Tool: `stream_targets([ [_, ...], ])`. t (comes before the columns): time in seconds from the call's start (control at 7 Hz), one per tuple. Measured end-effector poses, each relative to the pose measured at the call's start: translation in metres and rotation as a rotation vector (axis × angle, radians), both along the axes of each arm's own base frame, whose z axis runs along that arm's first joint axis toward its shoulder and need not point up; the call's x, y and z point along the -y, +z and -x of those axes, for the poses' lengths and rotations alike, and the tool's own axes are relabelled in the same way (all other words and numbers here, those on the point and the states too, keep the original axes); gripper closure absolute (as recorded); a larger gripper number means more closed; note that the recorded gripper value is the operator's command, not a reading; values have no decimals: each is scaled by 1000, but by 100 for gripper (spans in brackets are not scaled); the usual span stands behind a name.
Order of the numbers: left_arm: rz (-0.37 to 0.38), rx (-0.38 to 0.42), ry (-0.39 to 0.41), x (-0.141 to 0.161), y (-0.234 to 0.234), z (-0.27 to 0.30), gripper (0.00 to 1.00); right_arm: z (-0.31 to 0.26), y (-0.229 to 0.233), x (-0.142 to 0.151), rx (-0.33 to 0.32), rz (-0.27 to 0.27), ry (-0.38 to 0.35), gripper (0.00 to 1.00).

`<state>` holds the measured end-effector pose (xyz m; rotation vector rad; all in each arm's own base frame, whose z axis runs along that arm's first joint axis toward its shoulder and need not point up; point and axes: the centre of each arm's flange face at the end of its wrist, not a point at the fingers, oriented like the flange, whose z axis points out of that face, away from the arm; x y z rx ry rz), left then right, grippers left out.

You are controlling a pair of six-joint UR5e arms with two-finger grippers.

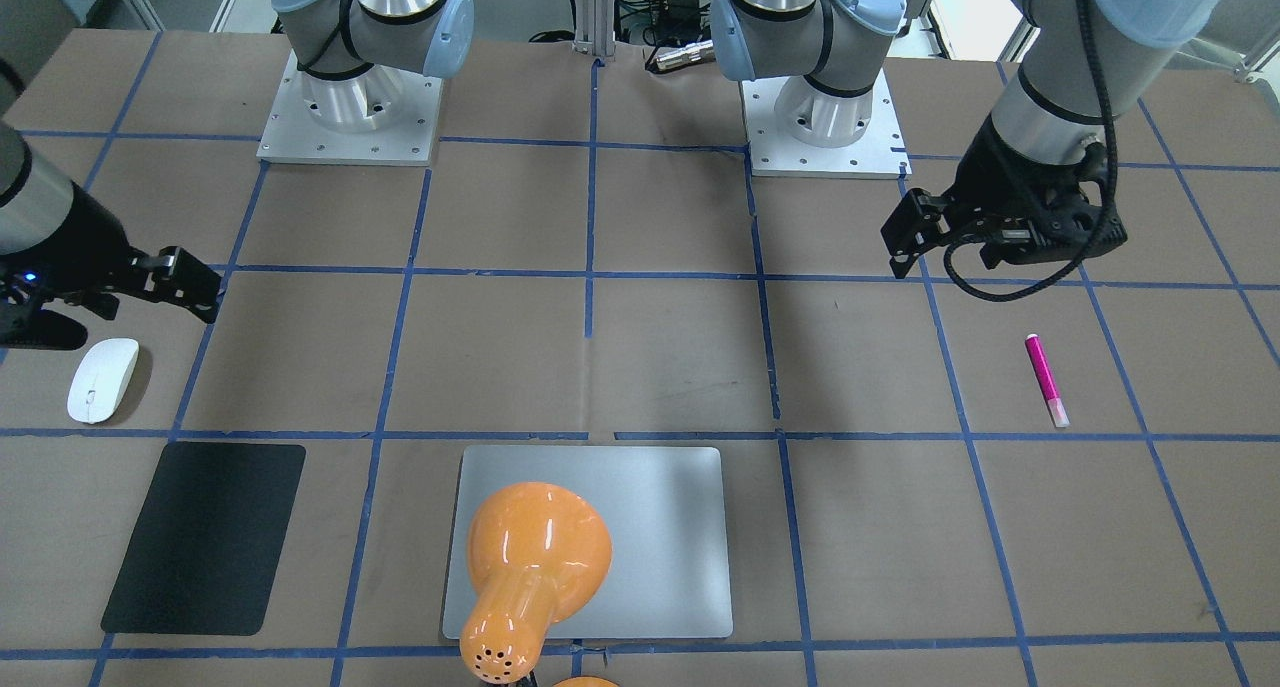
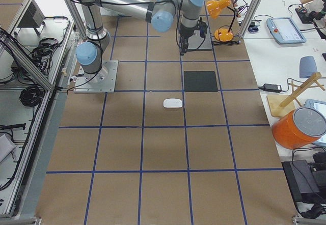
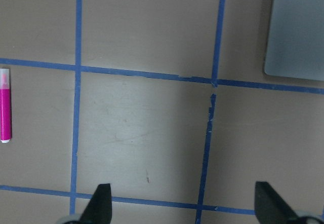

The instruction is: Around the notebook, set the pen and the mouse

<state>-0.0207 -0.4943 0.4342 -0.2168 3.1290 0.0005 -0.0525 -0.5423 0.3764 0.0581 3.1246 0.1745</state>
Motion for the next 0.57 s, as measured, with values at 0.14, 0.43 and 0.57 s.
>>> stream_targets([
  [0.14, -11, -2, -12, 3, -6, -42, 0, 58, -31, -7, -24, 7, 2, 0],
  [0.43, -59, -33, -48, 0, -41, -134, 0, 130, -88, -19, -47, 1, 32, 0],
  [0.57, -62, -41, -63, -2, -68, -171, 0, 155, -119, -21, -47, 3, 47, 0],
])
